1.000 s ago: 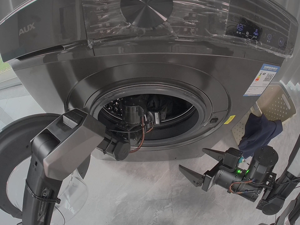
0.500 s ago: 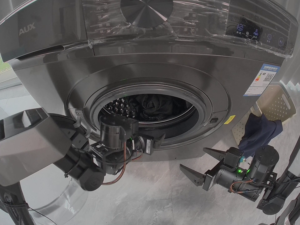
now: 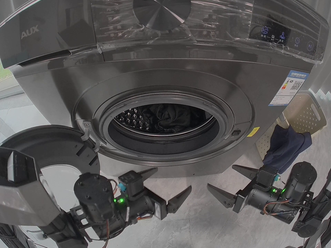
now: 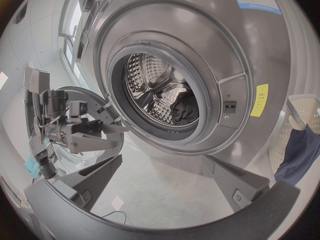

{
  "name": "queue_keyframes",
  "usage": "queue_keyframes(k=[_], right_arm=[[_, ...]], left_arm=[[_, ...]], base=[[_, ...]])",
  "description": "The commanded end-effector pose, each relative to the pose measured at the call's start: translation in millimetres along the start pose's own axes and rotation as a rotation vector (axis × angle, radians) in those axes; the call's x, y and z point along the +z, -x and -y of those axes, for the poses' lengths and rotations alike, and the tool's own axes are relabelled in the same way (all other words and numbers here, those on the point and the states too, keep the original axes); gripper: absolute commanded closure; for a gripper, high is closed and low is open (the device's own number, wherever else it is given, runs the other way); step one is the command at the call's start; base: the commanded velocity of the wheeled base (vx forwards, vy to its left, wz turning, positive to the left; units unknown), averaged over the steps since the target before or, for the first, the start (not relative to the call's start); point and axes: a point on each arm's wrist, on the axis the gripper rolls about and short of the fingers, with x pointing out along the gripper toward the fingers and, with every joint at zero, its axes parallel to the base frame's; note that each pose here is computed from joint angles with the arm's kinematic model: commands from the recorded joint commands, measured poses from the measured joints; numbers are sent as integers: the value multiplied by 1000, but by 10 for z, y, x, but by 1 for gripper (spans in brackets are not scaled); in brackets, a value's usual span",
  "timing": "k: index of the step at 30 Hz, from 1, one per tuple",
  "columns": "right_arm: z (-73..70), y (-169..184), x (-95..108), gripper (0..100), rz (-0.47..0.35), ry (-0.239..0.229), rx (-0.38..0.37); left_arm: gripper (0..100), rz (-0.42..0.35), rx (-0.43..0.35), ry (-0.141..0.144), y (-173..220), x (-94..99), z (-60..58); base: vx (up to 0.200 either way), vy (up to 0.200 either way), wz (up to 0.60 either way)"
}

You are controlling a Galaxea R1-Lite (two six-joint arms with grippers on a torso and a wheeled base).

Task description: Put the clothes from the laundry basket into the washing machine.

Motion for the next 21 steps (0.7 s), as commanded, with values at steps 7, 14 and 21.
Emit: queue_keyframes(k=[7,14,21], right_arm=[[134,576,228,0,107,-9,-64],[269,958,277,0,71,-15,-183],[319,1347,197,0,15,-32,-285]], left_arm=[[0,74,-67,21,908,218,56],[0,147,35,13,1291,355,-11],[0,149,83,-5,1660,417,-89]], base=[[0,0,0],[-171,0,0],[-200,0,0]])
